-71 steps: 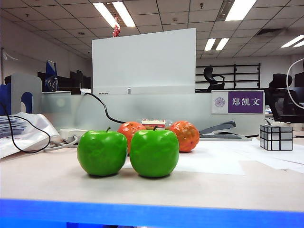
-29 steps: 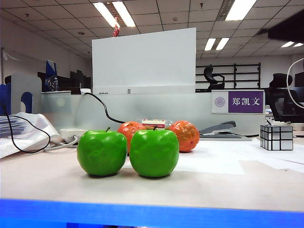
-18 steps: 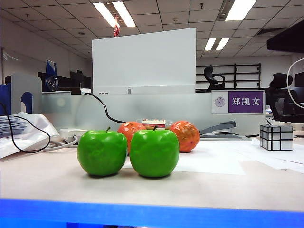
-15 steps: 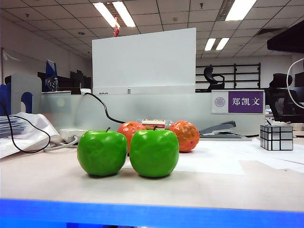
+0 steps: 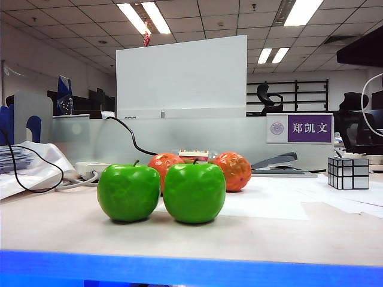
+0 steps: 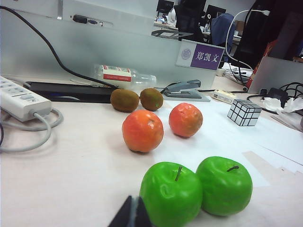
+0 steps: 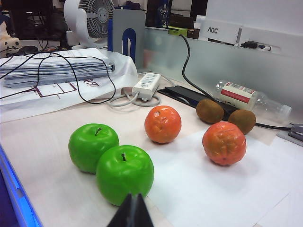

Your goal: Put the same fruits together.

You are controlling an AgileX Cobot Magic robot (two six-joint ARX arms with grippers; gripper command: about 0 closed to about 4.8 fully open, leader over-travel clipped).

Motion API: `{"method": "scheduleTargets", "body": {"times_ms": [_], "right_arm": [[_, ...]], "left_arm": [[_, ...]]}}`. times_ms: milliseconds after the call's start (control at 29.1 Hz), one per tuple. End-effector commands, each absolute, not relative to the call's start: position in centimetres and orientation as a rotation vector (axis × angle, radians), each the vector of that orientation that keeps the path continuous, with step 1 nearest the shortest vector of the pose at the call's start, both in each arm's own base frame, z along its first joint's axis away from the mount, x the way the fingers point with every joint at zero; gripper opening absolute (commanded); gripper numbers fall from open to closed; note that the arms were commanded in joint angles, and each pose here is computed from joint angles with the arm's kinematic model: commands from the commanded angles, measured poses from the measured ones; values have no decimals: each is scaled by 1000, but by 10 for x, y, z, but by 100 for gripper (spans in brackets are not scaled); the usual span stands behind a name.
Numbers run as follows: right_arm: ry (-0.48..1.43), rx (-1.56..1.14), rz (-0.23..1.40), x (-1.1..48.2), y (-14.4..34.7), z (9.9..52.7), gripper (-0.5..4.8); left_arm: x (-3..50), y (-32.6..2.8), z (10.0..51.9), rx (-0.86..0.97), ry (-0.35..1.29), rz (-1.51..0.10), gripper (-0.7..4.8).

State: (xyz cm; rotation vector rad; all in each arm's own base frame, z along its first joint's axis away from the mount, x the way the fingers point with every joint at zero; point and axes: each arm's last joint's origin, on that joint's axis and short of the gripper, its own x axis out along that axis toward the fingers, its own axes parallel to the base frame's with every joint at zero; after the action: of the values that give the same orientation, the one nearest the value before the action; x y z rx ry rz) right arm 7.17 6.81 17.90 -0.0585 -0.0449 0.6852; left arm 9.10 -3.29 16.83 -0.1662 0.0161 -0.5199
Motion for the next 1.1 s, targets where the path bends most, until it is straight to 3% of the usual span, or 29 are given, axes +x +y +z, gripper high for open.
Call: {"method": "scheduleTargets", "body": {"times_ms": [34, 137, 446, 618, 927, 1098], "right_arm": [[-63, -77, 669, 72, 67, 181, -5], [-54, -93, 620, 77, 61, 180, -5], [-51, -100, -6, 94, 4, 181, -5], [-38, -24, -155, 94, -10, 180, -5], [11, 58, -120, 95, -17, 166, -5], [37, 52, -177, 95, -19, 161, -5]], "left_arm": [[91, -33, 170, -162, 4, -528, -5], [91, -33, 170, -162, 5, -527, -5], [91, -33, 170, -162, 4, -528, -5], [91, -33, 170, -162, 5, -527, -5], [91, -33, 170, -162, 5, -527, -5], [91, -33, 170, -162, 4, -527, -5]]}}
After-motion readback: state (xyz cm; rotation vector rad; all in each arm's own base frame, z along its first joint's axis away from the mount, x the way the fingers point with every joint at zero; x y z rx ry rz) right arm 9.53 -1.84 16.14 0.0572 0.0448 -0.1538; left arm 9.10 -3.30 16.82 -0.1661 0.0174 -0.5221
